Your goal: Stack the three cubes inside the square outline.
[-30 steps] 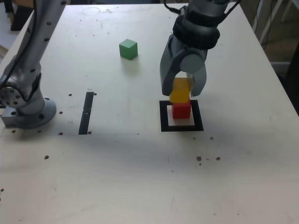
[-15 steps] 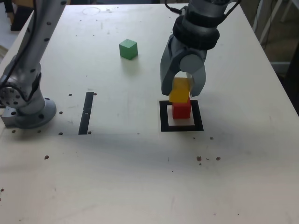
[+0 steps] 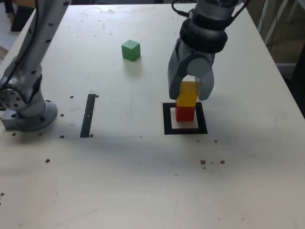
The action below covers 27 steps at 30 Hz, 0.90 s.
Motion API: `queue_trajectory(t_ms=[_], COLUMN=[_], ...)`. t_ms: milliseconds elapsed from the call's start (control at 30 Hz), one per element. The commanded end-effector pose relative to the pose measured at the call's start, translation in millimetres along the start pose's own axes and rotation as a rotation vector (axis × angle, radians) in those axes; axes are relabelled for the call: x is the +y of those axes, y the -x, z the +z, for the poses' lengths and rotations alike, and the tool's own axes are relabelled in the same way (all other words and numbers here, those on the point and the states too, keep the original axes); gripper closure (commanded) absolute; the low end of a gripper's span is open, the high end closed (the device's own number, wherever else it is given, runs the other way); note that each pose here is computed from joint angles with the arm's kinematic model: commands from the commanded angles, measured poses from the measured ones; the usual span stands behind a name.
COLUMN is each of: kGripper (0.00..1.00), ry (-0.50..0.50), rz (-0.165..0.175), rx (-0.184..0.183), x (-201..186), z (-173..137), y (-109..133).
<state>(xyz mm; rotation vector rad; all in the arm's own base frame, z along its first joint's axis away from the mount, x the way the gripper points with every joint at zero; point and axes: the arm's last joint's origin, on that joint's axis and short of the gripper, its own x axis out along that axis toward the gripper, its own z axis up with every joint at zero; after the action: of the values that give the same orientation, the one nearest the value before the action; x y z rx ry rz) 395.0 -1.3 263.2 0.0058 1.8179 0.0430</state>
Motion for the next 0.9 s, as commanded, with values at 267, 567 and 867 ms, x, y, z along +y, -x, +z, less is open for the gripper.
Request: queue_trajectory(t_ms=[267, 567, 867], kGripper=[0.36, 0.11, 0.07], ry=[-0.024, -0.037, -0.035], rz=[-0.003, -0.018, -0.004], rx=[0.005, 0.026, 0.024], x=[0.5, -0.2, 0.9], z=[-2.0, -4.2, -13.3], y=[1.0, -2.7, 3.1])
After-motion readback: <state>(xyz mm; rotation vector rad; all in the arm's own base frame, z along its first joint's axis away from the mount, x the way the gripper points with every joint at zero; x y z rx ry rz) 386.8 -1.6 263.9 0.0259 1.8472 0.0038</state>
